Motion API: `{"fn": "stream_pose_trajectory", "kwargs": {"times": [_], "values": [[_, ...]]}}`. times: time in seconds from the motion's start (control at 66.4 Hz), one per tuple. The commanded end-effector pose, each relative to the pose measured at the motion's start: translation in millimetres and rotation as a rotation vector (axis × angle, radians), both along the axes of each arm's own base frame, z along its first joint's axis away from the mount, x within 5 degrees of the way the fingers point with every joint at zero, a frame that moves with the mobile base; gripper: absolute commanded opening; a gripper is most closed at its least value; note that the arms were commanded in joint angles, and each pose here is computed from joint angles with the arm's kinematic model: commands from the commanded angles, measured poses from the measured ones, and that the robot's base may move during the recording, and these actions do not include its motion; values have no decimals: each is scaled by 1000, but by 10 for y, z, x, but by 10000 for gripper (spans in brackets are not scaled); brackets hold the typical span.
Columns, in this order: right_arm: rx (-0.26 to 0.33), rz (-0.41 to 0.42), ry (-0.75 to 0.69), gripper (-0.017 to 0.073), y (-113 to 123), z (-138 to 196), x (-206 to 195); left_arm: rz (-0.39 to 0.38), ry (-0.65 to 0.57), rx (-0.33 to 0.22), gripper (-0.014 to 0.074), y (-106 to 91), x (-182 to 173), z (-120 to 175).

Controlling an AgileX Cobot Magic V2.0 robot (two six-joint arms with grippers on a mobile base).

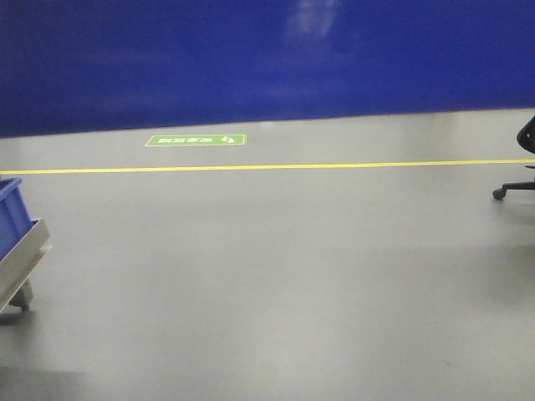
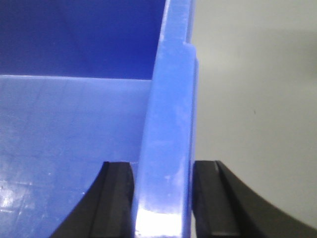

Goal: Move blue bin to conveyor side
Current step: 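Hold the blue bin with both grippers while the base drives away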

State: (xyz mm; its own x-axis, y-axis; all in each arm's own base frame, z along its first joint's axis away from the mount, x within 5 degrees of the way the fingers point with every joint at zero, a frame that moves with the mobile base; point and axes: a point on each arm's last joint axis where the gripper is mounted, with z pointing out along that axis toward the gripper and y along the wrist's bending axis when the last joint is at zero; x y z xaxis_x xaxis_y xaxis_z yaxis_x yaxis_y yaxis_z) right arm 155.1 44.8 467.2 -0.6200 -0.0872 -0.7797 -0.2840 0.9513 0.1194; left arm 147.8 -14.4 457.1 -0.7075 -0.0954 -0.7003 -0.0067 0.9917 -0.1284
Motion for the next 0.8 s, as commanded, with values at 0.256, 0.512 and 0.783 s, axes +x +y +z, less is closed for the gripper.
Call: {"fn": "stream_pose_trajectory", "kwargs": {"times": [0.256, 0.512, 0.783], "values": [[-33, -34, -144, -77, -63, 139, -5, 7, -104, 49, -17, 44, -33, 107], [-33, -34, -144, -77, -63, 139, -5, 7, -104, 49, -17, 44, -33, 107], [-32, -34, -147, -77, -63, 142, -4, 7, -104, 49, -17, 44, -33, 107]]}}
